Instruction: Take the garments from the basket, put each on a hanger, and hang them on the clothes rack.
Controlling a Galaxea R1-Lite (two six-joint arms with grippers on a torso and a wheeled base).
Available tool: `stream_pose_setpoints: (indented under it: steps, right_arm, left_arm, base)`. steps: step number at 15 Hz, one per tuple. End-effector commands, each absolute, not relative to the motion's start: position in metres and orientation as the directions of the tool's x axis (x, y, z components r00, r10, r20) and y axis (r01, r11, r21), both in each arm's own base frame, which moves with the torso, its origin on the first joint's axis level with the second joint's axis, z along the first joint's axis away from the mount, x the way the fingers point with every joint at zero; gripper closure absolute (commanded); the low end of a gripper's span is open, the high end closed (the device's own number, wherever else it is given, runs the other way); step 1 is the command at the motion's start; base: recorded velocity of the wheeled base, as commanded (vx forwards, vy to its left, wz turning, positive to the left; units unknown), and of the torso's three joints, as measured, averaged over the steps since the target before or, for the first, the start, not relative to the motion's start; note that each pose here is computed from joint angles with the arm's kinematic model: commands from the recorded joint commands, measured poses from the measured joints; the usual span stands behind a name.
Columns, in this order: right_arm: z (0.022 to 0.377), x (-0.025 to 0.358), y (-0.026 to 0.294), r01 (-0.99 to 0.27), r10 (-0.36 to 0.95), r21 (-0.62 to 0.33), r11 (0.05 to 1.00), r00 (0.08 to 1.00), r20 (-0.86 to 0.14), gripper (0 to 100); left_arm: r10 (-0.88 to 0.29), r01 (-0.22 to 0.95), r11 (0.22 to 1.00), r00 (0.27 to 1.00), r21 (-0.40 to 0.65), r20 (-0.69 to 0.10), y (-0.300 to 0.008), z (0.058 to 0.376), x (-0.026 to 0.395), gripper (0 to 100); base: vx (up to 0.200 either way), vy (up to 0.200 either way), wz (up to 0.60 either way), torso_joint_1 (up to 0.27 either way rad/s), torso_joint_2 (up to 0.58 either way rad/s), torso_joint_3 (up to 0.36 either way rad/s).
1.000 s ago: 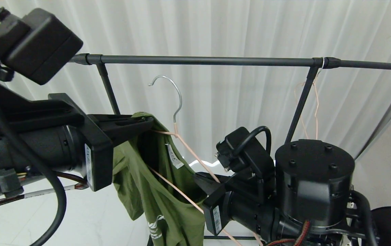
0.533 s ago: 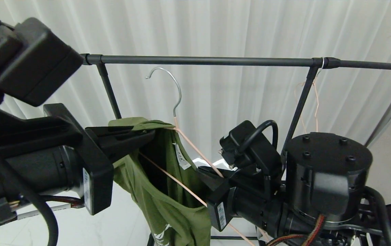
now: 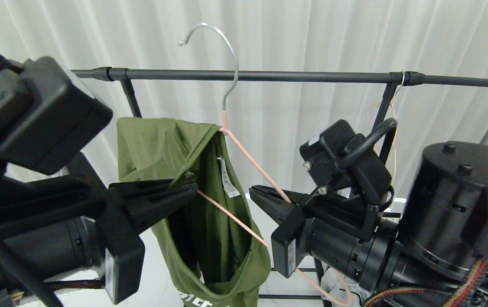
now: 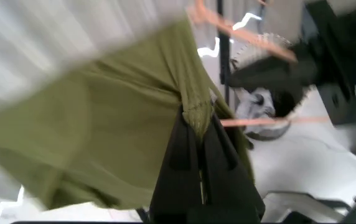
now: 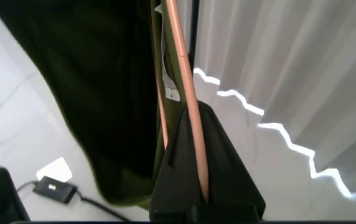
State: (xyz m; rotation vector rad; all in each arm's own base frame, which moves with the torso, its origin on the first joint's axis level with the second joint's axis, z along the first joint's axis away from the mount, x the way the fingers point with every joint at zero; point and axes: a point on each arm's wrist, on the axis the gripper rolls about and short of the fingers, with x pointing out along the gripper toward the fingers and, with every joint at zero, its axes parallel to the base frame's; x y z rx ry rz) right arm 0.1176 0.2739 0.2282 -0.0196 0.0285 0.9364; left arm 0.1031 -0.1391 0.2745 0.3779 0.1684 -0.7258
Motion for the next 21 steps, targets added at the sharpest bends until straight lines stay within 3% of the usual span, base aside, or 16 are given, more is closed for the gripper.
stream_pose_setpoints:
  steps: [1,4,9,11,14,18,21]
  right_arm:
    - [0.233,0.116,0.272,-0.807,0.807,-0.01,0.591,0.591,-0.01,100]
    - [0.237,0.115,0.267,-0.804,0.805,-0.051,0.593,0.593,0.006,100]
    - [0.235,0.105,0.231,-0.811,0.811,-0.086,0.578,0.583,-0.045,100]
    - [0.234,0.1,0.221,-0.828,0.824,-0.092,0.554,0.561,-0.083,100]
    - [0.232,0.099,0.221,-0.833,0.828,-0.095,0.545,0.552,-0.099,100]
    - [0.233,0.09,0.224,-0.854,0.847,-0.099,0.511,0.52,-0.116,100]
    - [0.234,0.083,0.226,-0.878,0.871,-0.096,0.468,0.477,-0.115,100]
  left_arm:
    - [-0.616,0.683,0.673,0.73,0.285,-0.296,-0.14,0.269,0.102,0]
    - [-0.597,0.665,0.684,0.746,0.299,-0.294,-0.131,0.264,0.1,0]
    - [-0.491,0.519,0.712,0.85,0.474,-0.193,-0.088,0.271,0.107,0]
    - [-0.502,0.509,0.648,0.845,0.567,-0.185,-0.083,0.272,0.115,0]
    - [-0.551,0.524,0.544,0.812,0.656,-0.192,-0.093,0.268,0.131,0]
    - [-0.563,0.483,0.541,0.816,0.688,-0.13,-0.118,0.264,0.166,0]
    - [-0.565,0.491,0.528,0.812,0.693,-0.145,-0.123,0.258,0.173,0]
  base:
    - [0.0,0.0,0.0,0.0,0.0,0.0]
    - [0.0,0.0,0.0,0.0,0.0,0.0]
    - [0.0,0.0,0.0,0.0,0.0,0.0]
    - [0.0,0.0,0.0,0.0,0.0,0.0]
    - [0.0,0.0,0.0,0.0,0.0,0.0]
    - [0.0,0.0,0.0,0.0,0.0,0.0]
    - [0.0,0.0,0.0,0.0,0.0,0.0]
